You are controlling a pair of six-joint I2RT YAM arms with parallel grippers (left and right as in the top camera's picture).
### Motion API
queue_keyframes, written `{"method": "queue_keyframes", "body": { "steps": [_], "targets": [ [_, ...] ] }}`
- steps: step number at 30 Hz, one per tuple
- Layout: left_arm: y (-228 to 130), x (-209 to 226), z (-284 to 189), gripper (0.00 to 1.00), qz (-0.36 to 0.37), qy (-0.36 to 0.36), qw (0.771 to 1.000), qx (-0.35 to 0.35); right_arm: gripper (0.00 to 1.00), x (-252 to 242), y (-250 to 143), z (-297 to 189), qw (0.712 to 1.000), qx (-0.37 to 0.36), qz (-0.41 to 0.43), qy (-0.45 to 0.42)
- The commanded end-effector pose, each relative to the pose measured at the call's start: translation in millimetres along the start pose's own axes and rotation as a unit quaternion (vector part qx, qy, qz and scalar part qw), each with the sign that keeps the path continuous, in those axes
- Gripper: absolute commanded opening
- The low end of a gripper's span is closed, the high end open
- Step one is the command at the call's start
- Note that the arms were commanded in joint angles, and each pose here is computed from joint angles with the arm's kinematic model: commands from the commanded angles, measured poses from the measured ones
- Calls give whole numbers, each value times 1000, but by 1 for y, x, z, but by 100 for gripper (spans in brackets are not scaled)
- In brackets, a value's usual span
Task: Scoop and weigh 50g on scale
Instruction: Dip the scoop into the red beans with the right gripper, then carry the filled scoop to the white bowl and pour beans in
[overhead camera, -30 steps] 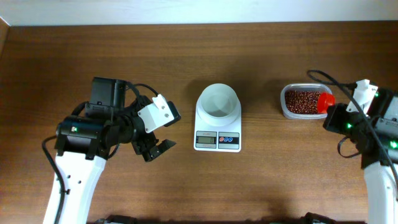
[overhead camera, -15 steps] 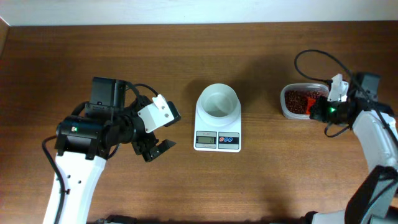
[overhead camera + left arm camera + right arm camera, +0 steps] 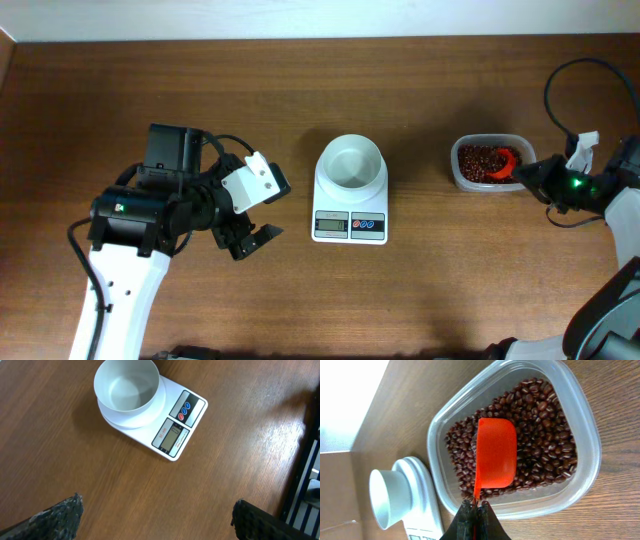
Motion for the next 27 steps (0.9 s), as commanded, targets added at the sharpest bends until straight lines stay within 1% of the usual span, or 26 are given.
{"method": "queue_keyframes", "body": {
  "steps": [1,10,12,16,19,27],
  "targets": [
    [5,3,-6,99,7,10,1000,-7,4,5,0,-2,1000,2,5,31],
    [5,3,-6,99,7,10,1000,-7,4,4,-8,-2,999,18,21,29],
    [5,3,-6,99,7,10,1000,-7,4,9,-10,-3,998,22,23,46],
    [5,3,-6,99,7,10,1000,-7,4,6,-14,-6,998,28,22,47],
    [5,3,-6,99,7,10,1000,-7,4,14,-11,-14,995,20,17,92],
    [5,3,-6,99,7,10,1000,-7,4,14,-10,-16,995,19,19,96]
  ]
}}
Point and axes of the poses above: each gripper's point midway between its finger pads, its own z axis out along the fingers, its own x axis along the line the jaws close on, y = z × x, the point moved 2 cm from there along -z, back along the fingers
